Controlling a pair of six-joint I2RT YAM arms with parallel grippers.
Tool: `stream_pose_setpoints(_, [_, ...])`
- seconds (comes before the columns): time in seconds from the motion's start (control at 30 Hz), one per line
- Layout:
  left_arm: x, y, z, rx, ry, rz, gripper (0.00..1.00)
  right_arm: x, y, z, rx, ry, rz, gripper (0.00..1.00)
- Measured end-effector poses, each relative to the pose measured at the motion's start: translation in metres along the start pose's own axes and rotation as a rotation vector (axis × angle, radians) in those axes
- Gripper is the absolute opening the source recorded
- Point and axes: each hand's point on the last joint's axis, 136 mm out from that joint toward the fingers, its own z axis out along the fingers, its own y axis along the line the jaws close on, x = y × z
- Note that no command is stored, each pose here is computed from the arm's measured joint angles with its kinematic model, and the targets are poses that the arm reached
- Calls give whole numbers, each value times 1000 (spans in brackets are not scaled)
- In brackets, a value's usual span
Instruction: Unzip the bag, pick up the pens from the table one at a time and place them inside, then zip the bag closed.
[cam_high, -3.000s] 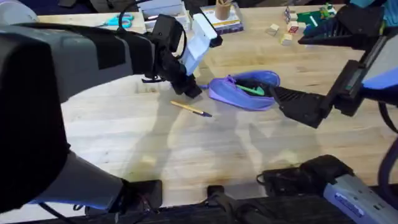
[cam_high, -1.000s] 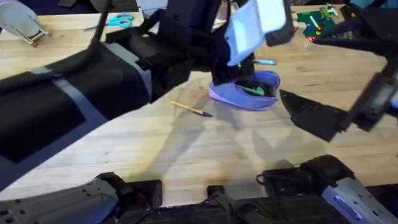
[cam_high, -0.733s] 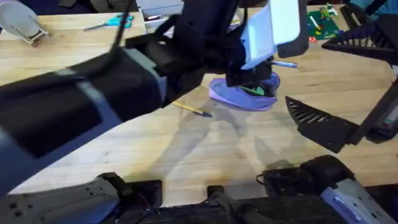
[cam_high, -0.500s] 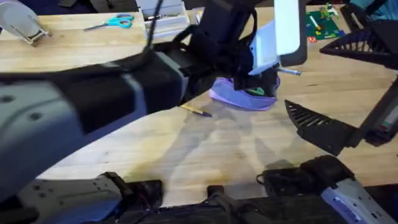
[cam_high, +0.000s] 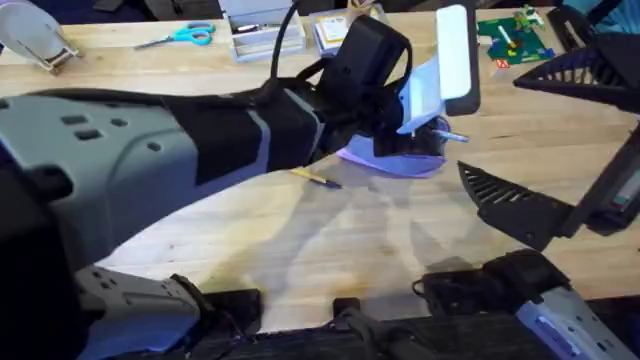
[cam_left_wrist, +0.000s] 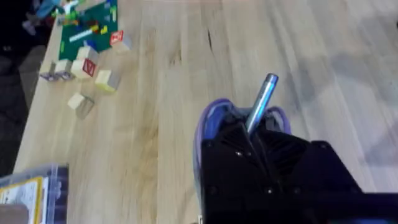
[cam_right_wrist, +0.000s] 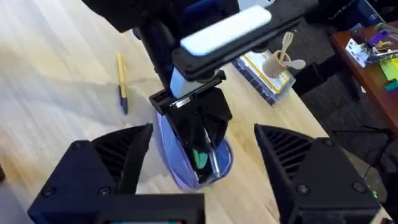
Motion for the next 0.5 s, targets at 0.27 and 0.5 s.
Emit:
stream_pose_setpoints(0.27, [31,8,-7,-37,117,-60,43,0,0,0,0,0,0,998])
stream_pose_setpoints(0.5, [12,16,-9,-37,15,-67,44,0,0,0,0,-1,0,998])
